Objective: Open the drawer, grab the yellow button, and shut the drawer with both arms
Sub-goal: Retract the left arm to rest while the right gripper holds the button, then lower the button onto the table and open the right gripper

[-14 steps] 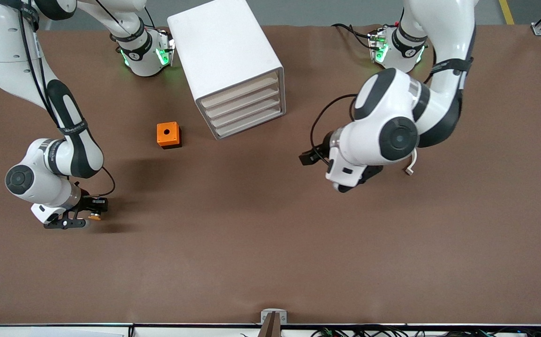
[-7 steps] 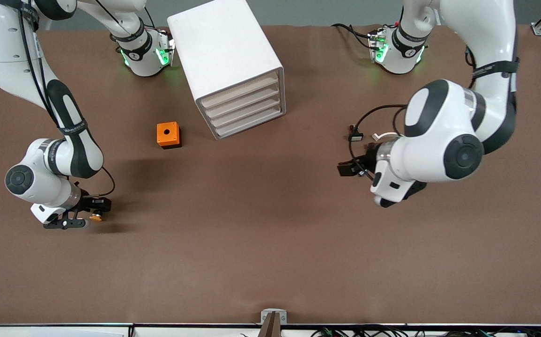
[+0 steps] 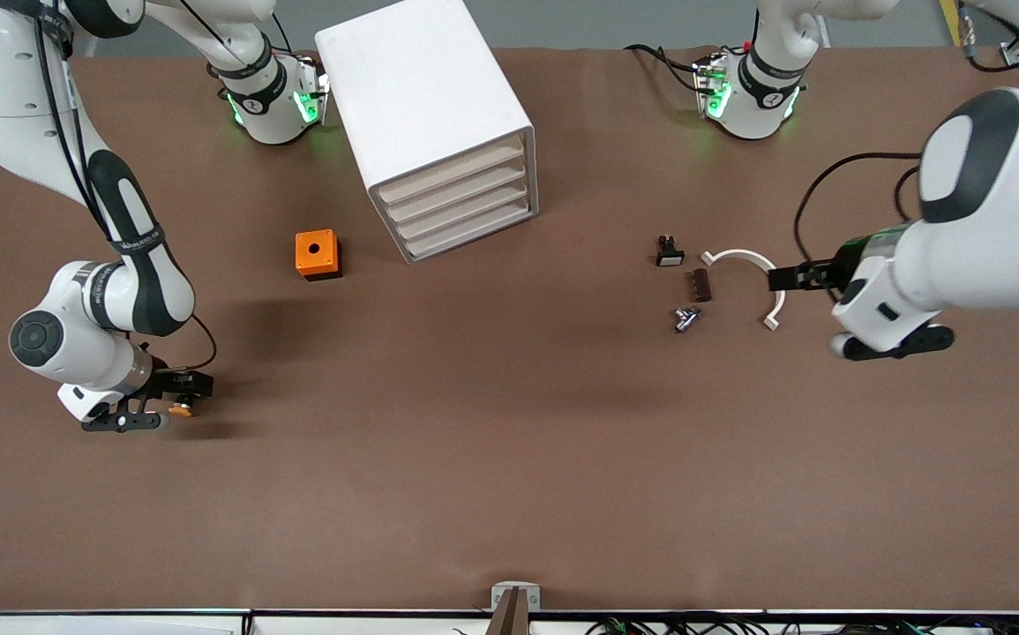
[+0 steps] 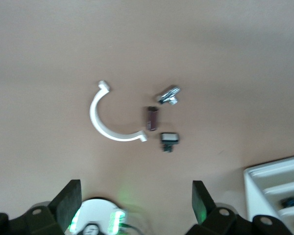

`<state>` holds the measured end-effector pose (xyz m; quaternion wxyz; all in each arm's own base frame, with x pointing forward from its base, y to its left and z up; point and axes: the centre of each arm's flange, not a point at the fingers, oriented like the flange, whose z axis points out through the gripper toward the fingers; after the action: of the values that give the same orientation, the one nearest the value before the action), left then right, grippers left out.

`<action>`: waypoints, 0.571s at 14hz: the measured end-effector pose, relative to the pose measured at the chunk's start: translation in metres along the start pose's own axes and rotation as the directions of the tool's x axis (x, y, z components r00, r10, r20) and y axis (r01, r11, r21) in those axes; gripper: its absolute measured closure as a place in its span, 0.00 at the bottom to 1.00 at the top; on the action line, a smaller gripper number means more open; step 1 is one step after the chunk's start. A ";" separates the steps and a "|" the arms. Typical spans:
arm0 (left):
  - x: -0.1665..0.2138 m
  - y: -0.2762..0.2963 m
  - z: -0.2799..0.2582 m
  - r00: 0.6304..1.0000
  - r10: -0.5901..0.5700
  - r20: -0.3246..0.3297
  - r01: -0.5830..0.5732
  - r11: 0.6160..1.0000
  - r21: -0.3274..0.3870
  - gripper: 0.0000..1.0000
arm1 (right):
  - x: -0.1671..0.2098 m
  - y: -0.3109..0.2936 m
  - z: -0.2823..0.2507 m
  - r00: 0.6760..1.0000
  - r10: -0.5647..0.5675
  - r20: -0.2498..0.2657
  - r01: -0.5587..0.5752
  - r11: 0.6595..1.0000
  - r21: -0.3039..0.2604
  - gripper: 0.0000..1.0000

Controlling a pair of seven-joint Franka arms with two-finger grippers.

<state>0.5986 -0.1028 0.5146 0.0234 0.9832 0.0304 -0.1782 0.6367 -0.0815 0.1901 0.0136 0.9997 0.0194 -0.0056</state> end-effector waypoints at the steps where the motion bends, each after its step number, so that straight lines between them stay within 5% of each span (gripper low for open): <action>1: -0.006 -0.020 0.000 1.000 0.020 -0.008 -0.020 1.000 0.002 0.00 | 0.000 -0.001 -0.001 1.000 0.003 0.010 -0.003 1.000 0.002 0.00; 8: -0.036 -0.092 0.016 0.985 0.052 -0.163 -0.050 0.999 0.013 0.00 | 0.002 -0.015 -0.080 0.998 -0.004 0.056 0.004 1.000 0.007 0.00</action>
<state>0.5528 -0.0137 0.5091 0.0210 0.9951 0.0063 -0.0963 0.6389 -0.0648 0.2697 0.0105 0.9992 0.0209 -0.0338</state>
